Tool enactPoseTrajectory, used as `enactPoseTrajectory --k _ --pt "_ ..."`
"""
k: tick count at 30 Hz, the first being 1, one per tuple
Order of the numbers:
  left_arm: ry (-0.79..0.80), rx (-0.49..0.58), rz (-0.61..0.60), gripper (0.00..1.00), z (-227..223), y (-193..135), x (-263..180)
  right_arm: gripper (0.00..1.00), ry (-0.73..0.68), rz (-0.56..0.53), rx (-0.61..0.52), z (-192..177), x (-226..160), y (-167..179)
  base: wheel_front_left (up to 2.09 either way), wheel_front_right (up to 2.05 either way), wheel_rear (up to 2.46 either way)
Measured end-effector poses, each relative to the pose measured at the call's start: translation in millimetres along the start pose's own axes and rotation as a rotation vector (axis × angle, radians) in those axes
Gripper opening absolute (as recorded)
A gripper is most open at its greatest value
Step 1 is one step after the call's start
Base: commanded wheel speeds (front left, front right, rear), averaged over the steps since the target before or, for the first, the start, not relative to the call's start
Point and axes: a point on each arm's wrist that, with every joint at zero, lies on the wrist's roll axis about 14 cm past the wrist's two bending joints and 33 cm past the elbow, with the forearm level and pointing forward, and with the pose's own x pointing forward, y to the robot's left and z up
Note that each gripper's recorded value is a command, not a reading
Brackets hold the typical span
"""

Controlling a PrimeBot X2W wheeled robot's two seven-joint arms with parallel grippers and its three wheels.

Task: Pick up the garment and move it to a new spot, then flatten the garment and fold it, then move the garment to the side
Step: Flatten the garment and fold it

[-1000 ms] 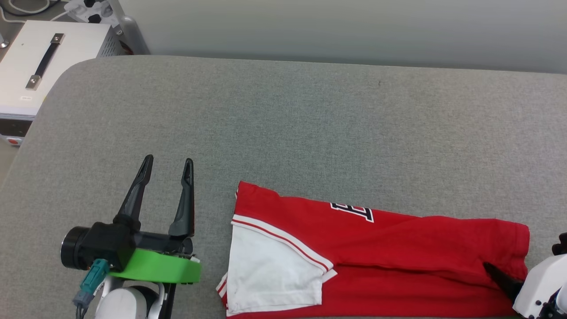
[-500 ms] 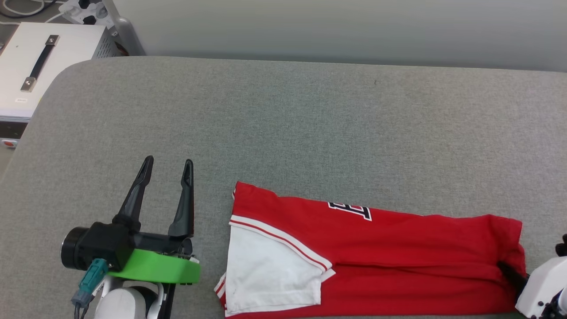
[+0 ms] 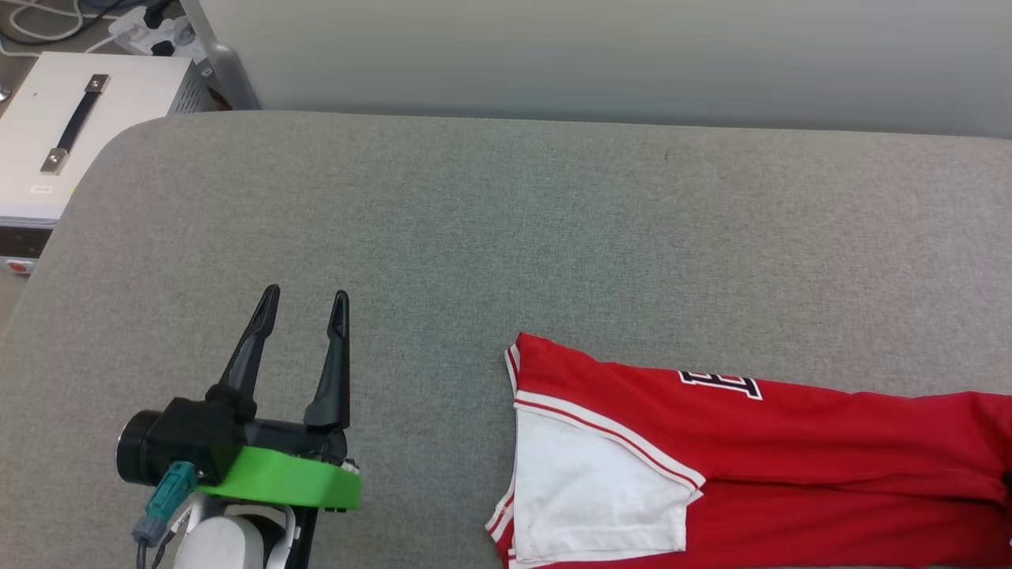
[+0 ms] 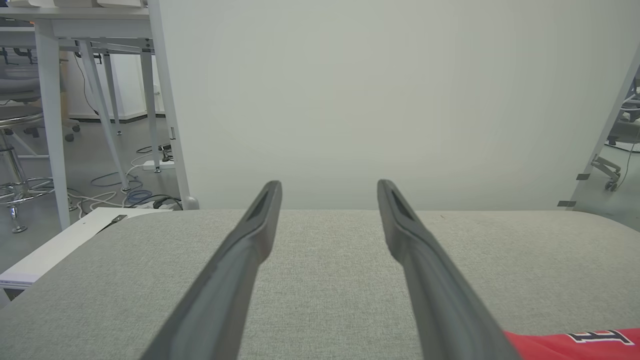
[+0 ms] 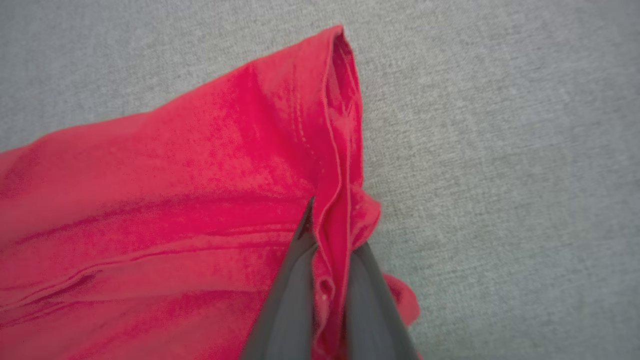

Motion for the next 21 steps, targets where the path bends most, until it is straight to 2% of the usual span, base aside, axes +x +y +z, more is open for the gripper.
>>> enactPoseTrajectory --k 11,18,21 --pt "-0.012 -0.018 -0.002 1.00 8 -5 -16 0.00 -0.075 0.100 -0.026 9 -29 37 0.00 0.00 0.00" --pt "-0.034 -0.018 0.010 1.00 17 -3 -25 0.00 -0.081 0.212 -0.065 4 -53 80 0.00 0.00 0.00" --pt "-0.037 -0.020 0.018 1.00 18 -2 -29 0.00 -0.077 0.288 -0.062 0 -61 111 0.00 0.00 0.00"
